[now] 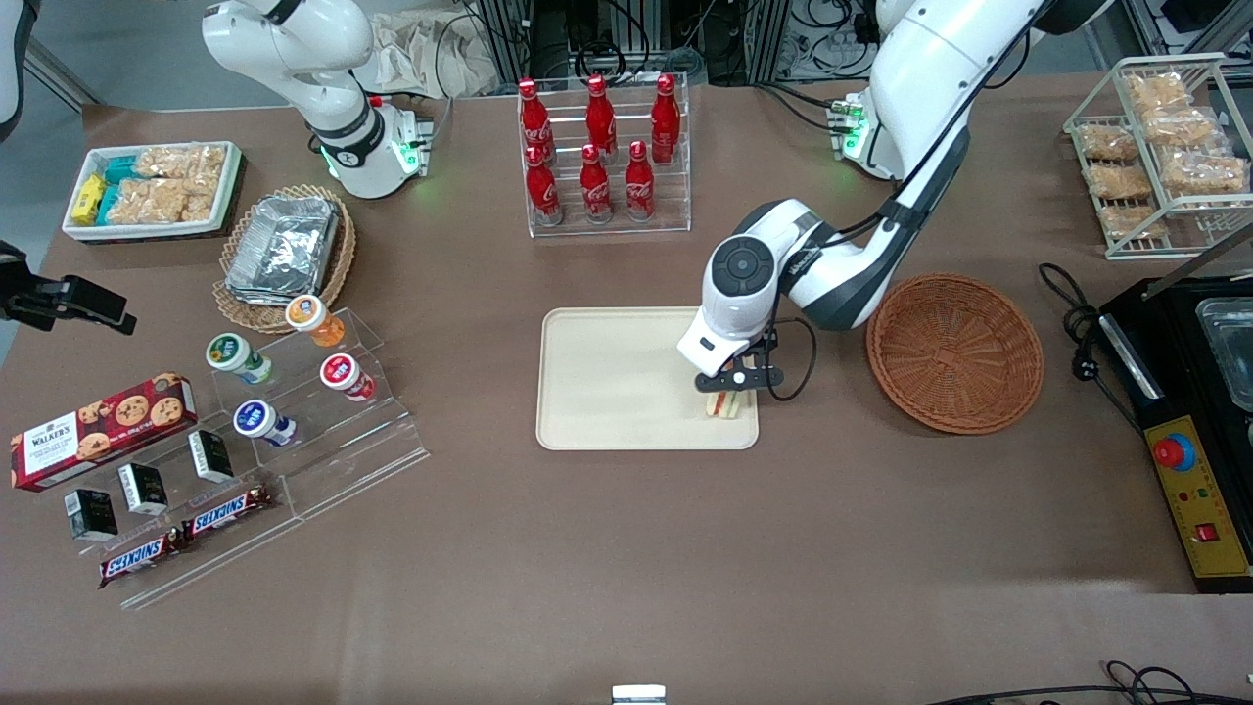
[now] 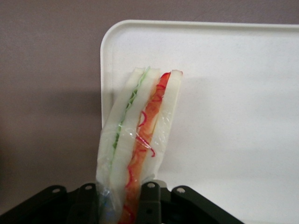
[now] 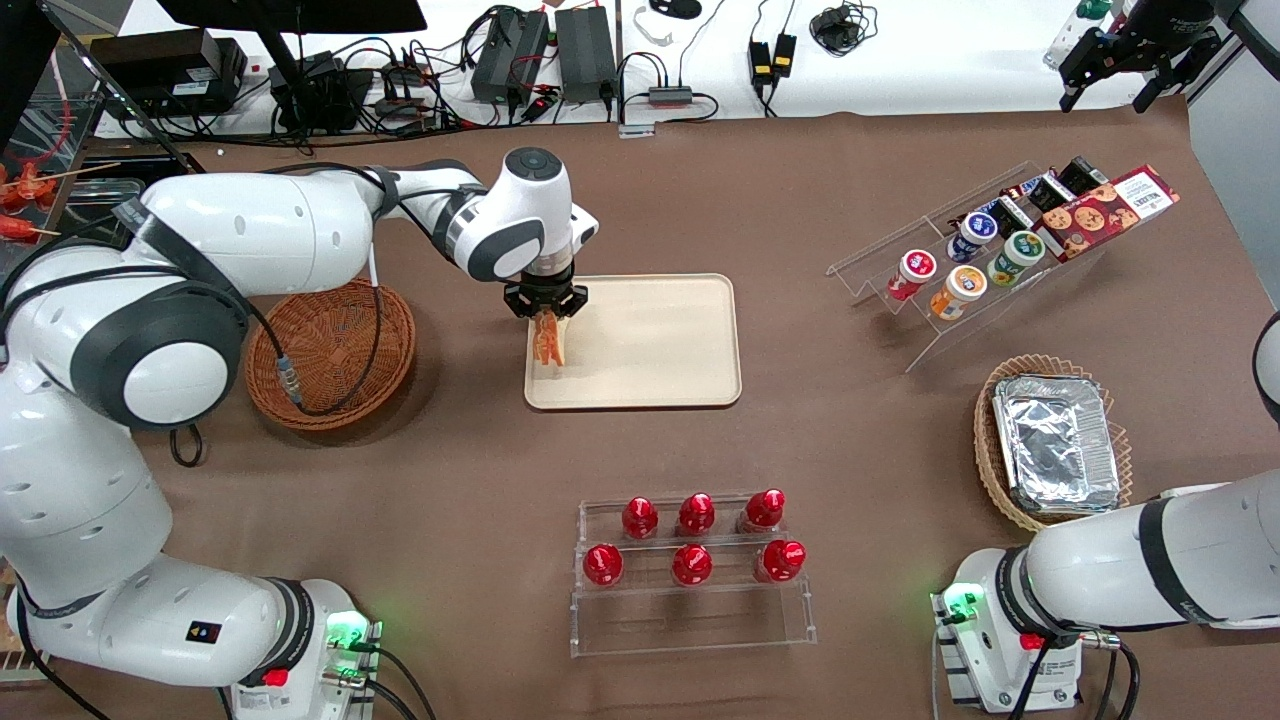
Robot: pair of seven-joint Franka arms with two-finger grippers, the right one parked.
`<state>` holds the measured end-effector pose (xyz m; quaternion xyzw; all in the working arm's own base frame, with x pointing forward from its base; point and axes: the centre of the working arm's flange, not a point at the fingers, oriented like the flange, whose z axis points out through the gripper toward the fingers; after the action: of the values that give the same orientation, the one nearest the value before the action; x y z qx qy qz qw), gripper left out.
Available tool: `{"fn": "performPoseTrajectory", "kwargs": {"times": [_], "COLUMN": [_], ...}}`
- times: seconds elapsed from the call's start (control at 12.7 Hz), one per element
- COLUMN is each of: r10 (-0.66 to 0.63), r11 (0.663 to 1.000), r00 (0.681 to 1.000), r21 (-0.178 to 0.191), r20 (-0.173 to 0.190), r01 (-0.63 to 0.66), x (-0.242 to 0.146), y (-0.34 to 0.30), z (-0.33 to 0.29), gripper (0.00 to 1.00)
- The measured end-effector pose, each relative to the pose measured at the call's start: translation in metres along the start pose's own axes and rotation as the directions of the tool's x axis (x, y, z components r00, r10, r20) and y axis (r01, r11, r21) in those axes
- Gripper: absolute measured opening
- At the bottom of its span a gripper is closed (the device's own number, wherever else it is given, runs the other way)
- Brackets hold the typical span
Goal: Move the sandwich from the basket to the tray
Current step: 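Carry the held sandwich with the left gripper over the cream tray, then lower the sandwich onto the tray and open the left gripper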
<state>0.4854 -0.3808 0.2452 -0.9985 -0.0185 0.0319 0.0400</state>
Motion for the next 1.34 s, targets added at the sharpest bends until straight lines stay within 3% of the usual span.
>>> {"fn": "performPoseTrajectory", "kwargs": {"times": [0.39,0.47,0.94,1.02,1.34], "r10": [0.015,0.020,0.025,0.025,0.023], "r11": [1.000,1.000,0.999,0.999,0.999], "r00": [1.000,1.000,0.999,0.999,0.999], "r21": [0.017,0.020,0.026,0.026,0.024], "r20": [-0.014,-0.018,-0.024,-0.024,-0.027], "r01": [-0.014,-0.019,-0.025,-0.024,-0.022], "x": [0.001,0.000,0.000,0.000,0.001], "y": [0.004,0.005,0.005,0.005,0.006], "z": [0.024,0.024,0.025,0.025,0.023], "gripper": [0.23,0.30,0.96,1.00,1.00]}}
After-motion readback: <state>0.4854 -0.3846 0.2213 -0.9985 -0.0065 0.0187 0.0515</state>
